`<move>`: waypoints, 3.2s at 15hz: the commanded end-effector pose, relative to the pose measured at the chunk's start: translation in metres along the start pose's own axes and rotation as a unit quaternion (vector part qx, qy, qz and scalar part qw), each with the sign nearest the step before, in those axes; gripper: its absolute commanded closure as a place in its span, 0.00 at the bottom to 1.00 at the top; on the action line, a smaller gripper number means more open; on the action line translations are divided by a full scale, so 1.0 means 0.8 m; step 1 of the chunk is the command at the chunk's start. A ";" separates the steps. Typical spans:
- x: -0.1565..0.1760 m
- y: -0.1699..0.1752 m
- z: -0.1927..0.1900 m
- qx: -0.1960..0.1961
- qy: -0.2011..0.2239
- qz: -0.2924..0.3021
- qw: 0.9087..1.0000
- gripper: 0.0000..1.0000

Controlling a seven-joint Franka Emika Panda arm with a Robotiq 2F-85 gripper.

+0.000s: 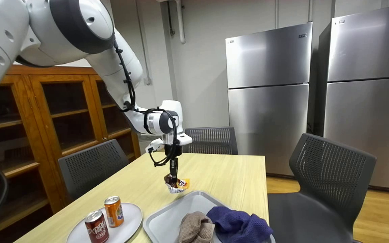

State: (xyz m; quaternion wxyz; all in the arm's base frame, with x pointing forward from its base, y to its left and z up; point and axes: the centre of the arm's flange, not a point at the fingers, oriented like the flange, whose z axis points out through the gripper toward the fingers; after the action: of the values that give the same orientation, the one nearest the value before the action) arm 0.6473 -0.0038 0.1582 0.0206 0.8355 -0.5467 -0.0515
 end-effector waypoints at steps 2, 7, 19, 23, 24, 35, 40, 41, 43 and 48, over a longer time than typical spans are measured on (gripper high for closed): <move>-0.051 -0.019 -0.012 0.000 -0.007 -0.043 0.999 1.00; -0.081 -0.030 -0.007 0.007 -0.007 -0.060 0.998 1.00; -0.099 -0.037 0.035 -0.012 -0.011 -0.076 0.997 1.00; -0.100 -0.035 0.046 -0.020 -0.010 -0.077 0.997 1.00; -0.100 -0.035 0.048 -0.021 -0.011 -0.077 0.997 1.00; -0.098 -0.011 -0.030 -0.062 -0.016 -0.158 0.985 0.17; -0.086 0.007 -0.062 -0.068 -0.020 -0.163 0.984 0.00; -0.082 0.012 -0.066 -0.068 -0.021 -0.161 0.984 0.00; -0.071 0.022 -0.074 -0.068 -0.022 -0.153 0.986 0.00; -0.034 0.051 -0.087 -0.074 -0.025 -0.128 0.989 0.00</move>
State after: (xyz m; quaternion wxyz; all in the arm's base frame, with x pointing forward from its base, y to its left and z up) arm 0.6239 0.0231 0.2145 0.0562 0.8933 -0.4334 -0.1046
